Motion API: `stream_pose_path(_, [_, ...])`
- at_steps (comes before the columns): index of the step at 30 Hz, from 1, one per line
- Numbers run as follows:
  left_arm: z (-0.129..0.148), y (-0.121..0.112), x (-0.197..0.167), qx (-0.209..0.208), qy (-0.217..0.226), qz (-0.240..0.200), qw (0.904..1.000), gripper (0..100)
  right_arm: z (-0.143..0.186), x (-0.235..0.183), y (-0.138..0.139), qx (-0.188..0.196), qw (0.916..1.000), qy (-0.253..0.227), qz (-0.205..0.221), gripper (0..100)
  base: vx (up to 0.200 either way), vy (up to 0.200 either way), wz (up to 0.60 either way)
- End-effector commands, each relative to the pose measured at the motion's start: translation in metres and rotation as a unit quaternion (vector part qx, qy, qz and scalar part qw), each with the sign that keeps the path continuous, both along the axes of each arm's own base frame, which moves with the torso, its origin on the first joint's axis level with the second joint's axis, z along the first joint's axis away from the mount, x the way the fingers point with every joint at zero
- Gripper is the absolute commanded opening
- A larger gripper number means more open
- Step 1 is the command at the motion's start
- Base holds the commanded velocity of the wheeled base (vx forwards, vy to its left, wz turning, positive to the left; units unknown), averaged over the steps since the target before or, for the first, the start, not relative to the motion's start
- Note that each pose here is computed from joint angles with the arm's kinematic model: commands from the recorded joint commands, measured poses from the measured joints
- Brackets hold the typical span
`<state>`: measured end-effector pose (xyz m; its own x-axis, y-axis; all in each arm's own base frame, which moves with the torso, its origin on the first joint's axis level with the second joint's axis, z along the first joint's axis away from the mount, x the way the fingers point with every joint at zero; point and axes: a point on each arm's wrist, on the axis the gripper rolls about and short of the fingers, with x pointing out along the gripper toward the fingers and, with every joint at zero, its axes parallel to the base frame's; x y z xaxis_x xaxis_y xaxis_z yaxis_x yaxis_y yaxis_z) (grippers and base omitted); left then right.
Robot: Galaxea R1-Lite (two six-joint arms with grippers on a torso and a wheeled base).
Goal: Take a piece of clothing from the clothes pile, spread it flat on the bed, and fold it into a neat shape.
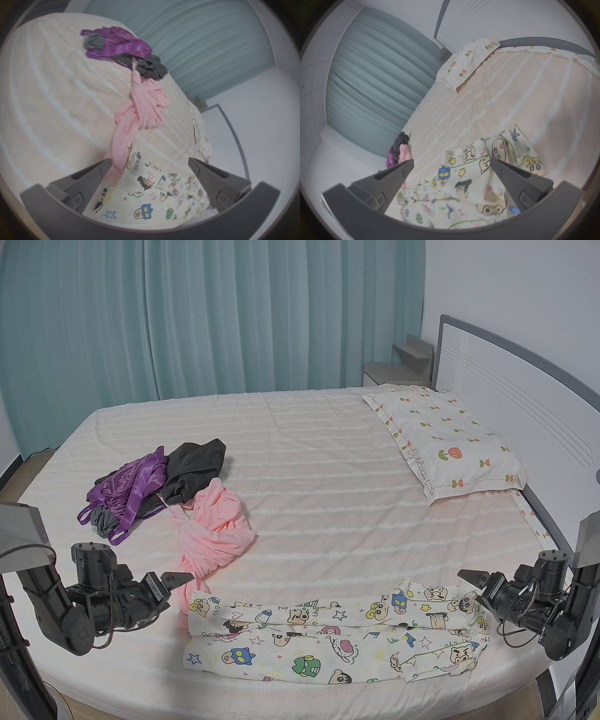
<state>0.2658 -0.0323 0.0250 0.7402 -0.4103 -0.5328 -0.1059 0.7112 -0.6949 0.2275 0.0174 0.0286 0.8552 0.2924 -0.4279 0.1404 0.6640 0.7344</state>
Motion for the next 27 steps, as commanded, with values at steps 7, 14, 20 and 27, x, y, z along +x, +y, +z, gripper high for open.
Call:
stream_pose_path(7, [-0.019,-0.032,0.024,0.068,0.003,-0.089,0.9936,100,0.024,-0.018,0.002,0.037,0.9976,-0.037,0.046,100,0.000,0.000,0.00])
stream_pose_path(14, [-0.005,-0.003,0.045,0.093,-0.020,-0.036,0.9948,100,0.024,-0.018,0.003,0.037,0.9976,-0.036,0.047,100,0.000,0.000,0.00])
stream_pose_path(20, [-0.011,0.010,0.068,0.135,0.030,0.026,0.9900,100,0.023,-0.018,0.003,0.037,0.9977,-0.034,0.046,100,0.000,0.000,0.00])
stream_pose_path(27, [-0.030,-0.011,0.090,0.145,0.049,0.009,0.9882,100,0.023,-0.018,0.000,0.036,0.9980,-0.035,0.037,100,0.000,0.000,0.00])
